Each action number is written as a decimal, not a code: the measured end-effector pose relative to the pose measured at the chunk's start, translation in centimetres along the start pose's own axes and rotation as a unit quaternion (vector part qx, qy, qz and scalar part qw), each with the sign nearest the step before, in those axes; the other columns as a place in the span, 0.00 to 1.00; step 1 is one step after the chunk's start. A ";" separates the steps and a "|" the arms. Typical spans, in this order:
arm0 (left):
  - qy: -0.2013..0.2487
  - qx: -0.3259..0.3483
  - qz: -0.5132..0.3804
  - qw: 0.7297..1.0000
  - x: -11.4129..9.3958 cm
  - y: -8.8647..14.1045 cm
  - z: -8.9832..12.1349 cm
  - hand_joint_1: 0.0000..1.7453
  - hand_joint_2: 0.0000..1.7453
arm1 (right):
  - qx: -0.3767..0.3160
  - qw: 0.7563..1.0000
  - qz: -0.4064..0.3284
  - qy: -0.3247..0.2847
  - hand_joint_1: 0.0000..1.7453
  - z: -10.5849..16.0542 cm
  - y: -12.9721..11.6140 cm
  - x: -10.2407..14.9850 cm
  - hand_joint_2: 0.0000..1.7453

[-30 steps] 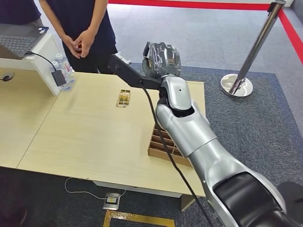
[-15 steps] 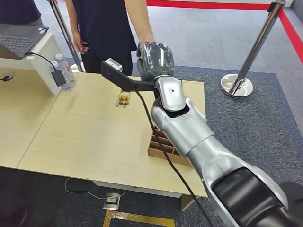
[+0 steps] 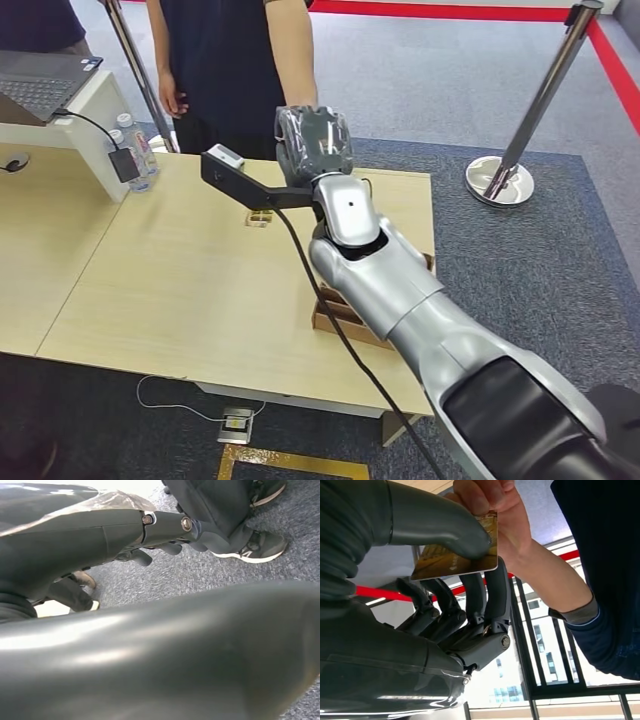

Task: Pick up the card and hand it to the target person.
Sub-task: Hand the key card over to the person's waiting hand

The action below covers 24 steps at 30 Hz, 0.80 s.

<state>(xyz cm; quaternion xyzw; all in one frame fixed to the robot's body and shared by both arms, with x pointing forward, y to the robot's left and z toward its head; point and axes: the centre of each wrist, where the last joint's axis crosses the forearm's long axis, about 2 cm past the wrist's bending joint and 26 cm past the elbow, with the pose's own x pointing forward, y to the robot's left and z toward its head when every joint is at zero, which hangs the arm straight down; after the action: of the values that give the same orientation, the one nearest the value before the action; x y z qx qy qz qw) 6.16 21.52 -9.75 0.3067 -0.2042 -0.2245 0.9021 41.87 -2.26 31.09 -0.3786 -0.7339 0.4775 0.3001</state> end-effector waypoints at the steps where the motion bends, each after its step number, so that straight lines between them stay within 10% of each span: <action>1: 0.000 0.000 0.000 1.000 0.0 0.0 0.0 0.00 0.00 | 0.002 1.000 0.001 -0.001 0.00 0.0 0.1 0.0 1.00; 24: 0.015 -0.005 0.011 1.000 0.0 -0.1 0.0 0.00 0.00 | -0.008 0.999 -0.018 -0.046 0.00 2.7 3.6 -1.1 1.00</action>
<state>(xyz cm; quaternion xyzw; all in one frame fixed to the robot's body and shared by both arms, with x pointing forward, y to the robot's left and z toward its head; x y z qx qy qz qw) 6.08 21.48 -9.77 0.3030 -0.1923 -0.2113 0.9092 41.23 -3.51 26.69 -0.3456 -0.7575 0.4826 0.2718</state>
